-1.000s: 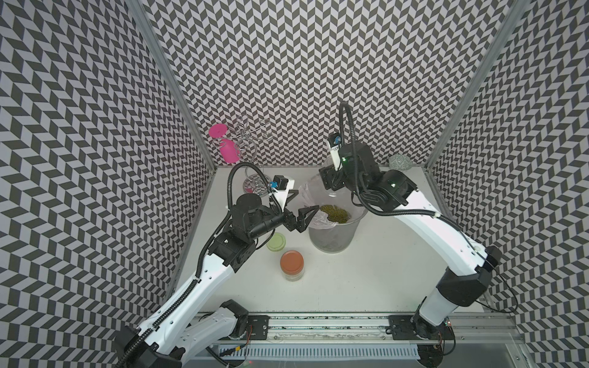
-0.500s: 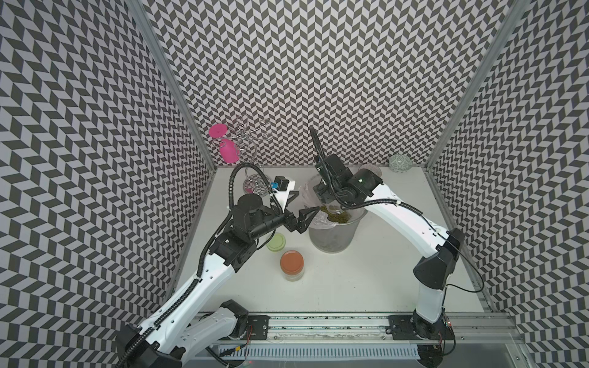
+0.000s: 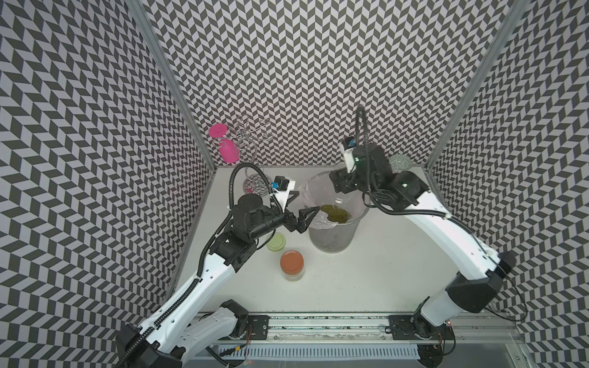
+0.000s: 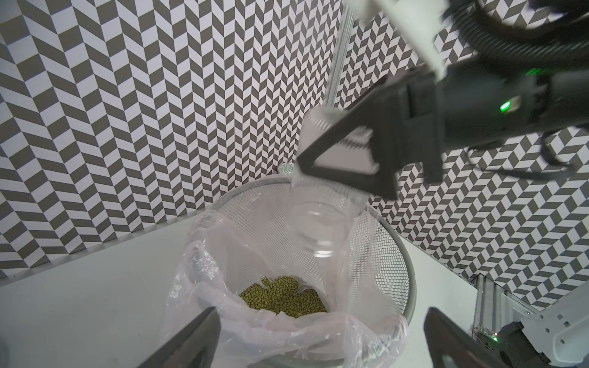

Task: Empty moldy mung beans from jars
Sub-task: Pour the moldy mung beans from the jar into the trash bin.

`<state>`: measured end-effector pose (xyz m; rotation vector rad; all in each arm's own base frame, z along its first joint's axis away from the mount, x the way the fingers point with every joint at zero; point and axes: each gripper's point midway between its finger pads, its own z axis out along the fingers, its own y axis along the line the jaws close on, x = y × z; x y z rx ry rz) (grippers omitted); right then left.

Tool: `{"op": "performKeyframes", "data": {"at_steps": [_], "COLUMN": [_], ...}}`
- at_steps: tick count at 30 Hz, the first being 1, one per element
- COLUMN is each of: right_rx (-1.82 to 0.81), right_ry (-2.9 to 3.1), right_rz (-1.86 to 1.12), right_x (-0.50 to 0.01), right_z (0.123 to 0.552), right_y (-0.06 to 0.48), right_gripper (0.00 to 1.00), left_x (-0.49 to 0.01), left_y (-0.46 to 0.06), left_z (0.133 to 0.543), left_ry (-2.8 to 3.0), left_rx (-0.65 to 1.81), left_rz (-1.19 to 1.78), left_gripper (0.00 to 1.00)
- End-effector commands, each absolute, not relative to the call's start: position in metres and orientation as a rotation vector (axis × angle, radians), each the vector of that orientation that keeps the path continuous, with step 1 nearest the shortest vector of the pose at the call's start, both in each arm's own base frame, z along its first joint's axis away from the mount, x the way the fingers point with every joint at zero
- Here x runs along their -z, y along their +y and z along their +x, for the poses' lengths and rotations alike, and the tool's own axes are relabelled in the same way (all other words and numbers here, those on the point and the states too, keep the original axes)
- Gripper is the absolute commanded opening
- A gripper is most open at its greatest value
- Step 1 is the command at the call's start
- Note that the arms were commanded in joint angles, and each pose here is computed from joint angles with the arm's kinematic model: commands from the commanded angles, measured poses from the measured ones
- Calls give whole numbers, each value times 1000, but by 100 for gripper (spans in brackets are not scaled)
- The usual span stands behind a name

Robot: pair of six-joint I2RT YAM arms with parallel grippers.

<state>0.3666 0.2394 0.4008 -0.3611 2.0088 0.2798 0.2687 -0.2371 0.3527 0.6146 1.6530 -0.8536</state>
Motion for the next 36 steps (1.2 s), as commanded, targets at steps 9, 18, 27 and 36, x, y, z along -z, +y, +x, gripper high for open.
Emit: {"op": "performKeyframes", "data": {"at_steps": [9,18,27,36], "right_rx": [-666,-812,-1025,-1178], "right_ry": [1729,1684,1607,1530], "right_rz": [-294,-335,-394,-449], "right_x": [-483,-483,-486,-495], "right_z": [350,341,322,299], "right_y": [230,235,243,251], "right_gripper": [63,63,63,64], "left_x": [-376,-389,-400,-412], "left_y": [-248,-254,-265,-275], "left_z": [254,251,248,248], "left_ry": [1558,1528,1489,1450], "left_rx": [994,1069,1190,1319], "left_rz": [652,657,662,650], "left_gripper": [99,98,96,97]}}
